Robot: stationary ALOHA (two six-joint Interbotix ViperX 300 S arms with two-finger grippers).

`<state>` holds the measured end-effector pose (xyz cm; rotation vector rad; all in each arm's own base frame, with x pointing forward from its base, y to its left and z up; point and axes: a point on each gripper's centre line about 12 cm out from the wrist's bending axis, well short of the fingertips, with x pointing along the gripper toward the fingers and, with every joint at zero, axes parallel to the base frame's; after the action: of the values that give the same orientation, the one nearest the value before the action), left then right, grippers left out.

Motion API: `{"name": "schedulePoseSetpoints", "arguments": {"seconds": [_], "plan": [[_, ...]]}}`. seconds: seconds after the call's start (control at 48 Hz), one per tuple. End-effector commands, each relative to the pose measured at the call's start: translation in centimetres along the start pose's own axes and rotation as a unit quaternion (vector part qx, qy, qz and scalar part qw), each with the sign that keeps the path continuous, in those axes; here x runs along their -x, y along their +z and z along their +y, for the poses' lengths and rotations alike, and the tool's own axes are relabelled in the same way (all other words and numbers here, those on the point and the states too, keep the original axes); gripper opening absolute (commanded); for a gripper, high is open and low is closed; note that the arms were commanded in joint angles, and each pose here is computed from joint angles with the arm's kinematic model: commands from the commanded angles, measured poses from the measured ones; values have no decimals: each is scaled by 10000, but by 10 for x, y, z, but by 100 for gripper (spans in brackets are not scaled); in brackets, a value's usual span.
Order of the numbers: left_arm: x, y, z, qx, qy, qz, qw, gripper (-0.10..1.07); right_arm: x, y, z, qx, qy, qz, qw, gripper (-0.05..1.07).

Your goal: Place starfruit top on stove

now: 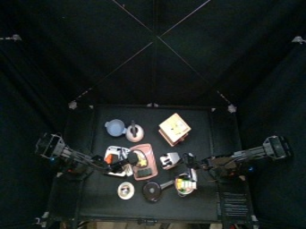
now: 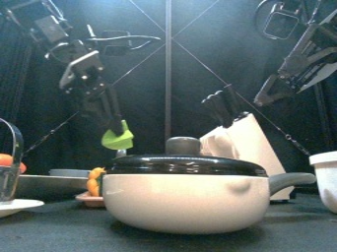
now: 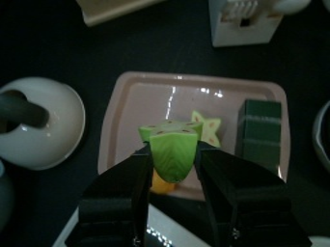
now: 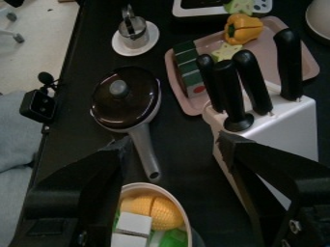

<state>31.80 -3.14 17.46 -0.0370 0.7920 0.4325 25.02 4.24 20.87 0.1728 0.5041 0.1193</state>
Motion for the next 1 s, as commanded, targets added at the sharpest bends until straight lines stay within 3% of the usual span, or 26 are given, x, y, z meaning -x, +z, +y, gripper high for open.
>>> {"name": "schedulePoseSetpoints", "arguments": {"seconds": [0.0,0.208,0.417,0.688,0.979], "plan": [[14,-3,2,163,-108,-13,9998,62,1,6,1,-22,28,-94,9999,100],[21,-30,20,528,147,433,9976,62,1,5,1,-22,28,-77,10000,100],[27,-53,32,1009,376,912,9900,63,0,4,1,-18,15,-65,10000,100],[27,-68,35,1323,462,1286,9817,70,-1,4,0,-29,-8,-55,10000,100],[26,-65,36,1232,493,1204,9838,86,-2,3,-1,-33,-16,-32,10000,100]]}}
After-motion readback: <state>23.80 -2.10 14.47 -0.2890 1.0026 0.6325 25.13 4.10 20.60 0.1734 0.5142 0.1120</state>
